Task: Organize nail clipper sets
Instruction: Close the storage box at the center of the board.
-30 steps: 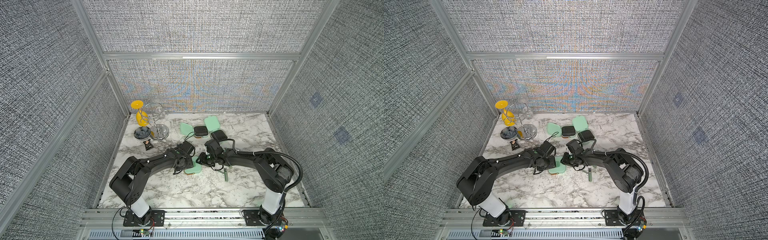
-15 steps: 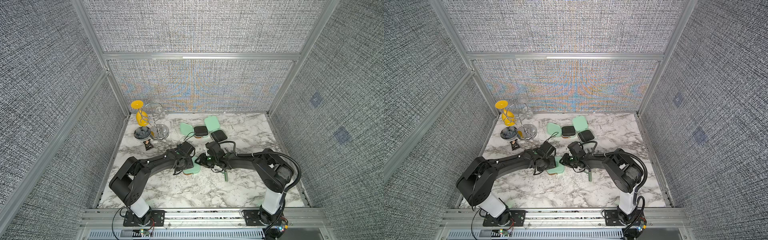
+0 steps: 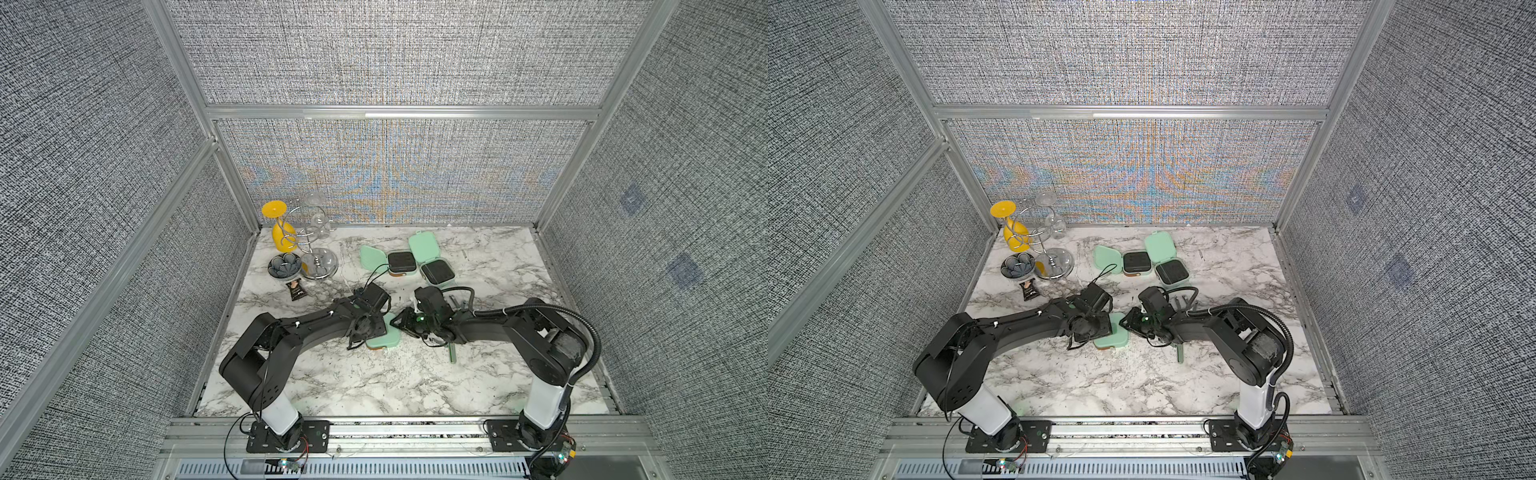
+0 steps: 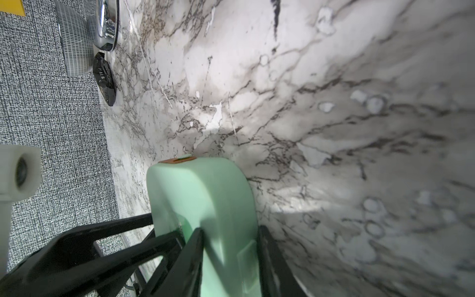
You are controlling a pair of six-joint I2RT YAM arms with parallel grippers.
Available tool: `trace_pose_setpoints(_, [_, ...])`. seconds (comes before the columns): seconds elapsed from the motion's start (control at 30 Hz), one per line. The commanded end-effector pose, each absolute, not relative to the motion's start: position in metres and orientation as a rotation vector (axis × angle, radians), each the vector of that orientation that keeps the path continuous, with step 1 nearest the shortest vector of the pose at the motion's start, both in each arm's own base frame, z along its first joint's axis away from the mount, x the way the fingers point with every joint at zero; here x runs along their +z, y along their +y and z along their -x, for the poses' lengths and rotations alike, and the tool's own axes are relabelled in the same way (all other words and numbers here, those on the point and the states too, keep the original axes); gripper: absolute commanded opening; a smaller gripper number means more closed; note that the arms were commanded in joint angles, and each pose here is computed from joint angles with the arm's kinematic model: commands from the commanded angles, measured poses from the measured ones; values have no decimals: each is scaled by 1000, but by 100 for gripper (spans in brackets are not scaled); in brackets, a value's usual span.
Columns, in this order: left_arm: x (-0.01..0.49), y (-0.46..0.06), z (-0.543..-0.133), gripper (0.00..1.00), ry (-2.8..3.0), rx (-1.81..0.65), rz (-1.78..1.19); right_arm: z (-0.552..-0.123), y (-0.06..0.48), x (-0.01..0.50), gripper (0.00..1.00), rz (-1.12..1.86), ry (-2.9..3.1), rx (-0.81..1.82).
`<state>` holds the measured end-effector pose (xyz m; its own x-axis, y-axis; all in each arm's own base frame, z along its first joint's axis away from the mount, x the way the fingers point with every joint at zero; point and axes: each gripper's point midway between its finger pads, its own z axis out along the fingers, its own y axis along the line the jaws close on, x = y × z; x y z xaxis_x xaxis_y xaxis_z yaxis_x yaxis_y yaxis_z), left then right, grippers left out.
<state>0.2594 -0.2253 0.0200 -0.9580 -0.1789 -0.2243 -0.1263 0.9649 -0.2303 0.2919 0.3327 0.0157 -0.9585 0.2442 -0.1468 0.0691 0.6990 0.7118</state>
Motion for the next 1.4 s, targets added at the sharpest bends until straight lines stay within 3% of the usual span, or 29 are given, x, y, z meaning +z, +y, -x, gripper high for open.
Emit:
trace_pose_setpoints(0.0, [3, -216, -236, 58, 2979, -243, 198, -234, 312, -28, 32, -366, 2985, 995])
trace_pose_setpoints(0.47, [-1, -218, -236, 58, 2983, -243, 194, -220, 319, -28, 14, -393, 2990, 1026])
trace_pose_setpoints(0.7, [2, -217, -237, 58, 2979, -232, 186, -221, 315, -27, 17, -361, 2998, 983])
trace_pose_setpoints(0.8, [6, -213, -239, 58, 2964, -205, 179, -230, 309, -19, 23, -275, 2996, 891])
trace_pose_setpoints(1.03, [28, -205, -250, 58, 2910, -122, 154, -278, 289, 52, 50, 102, 2885, 550])
trace_pose_setpoints(1.2, [52, -204, -263, 59, 2841, -110, 126, -275, 278, 75, 53, 273, 2877, 454])
trace_pose_setpoints(1.37, [91, -197, -274, 68, 2751, -84, 91, -253, 269, 78, 61, 582, 2875, 348])
